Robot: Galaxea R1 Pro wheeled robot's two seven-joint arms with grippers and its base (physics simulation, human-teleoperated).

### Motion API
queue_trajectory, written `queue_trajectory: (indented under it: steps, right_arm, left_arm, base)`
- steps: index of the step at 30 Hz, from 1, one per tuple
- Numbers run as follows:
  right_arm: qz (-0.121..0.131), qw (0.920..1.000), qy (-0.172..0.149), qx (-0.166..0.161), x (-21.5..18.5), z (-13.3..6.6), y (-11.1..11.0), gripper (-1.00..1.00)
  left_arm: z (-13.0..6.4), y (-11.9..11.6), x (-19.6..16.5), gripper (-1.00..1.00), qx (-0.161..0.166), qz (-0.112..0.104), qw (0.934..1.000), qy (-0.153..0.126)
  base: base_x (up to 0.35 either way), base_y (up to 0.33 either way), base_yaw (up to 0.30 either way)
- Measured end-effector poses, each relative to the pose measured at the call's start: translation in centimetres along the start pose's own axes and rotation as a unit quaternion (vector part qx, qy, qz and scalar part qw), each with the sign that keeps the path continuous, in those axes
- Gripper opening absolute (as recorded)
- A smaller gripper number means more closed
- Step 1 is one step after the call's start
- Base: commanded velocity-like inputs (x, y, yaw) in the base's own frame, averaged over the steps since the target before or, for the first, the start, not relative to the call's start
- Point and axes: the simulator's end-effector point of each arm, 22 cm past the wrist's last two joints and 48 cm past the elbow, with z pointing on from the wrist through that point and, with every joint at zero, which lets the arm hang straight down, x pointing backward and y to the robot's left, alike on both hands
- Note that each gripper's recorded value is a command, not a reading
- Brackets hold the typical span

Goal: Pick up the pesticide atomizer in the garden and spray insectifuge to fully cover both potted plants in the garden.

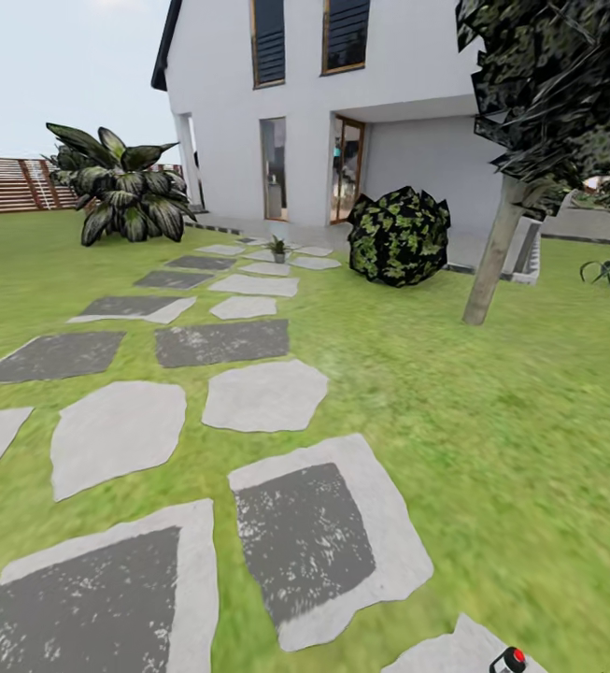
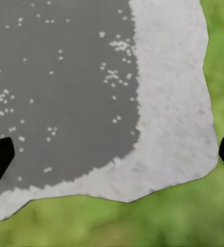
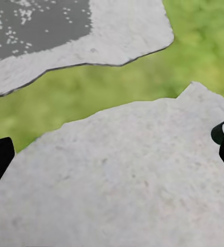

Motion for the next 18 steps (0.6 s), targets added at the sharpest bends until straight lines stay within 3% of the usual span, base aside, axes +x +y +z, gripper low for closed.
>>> queue_trajectory:
  steps: [18]
  right_arm:
    - [0.000, 1.0000, 0.000, 0.000, 0.02, -0.01, 0.00, 1.00]
  left_arm:
    - [0.00, 0.00, -0.02, 1.00, 0.000, 0.000, 1.0000, 0.000]
  base:
    - [0.241, 0.249, -0.262]
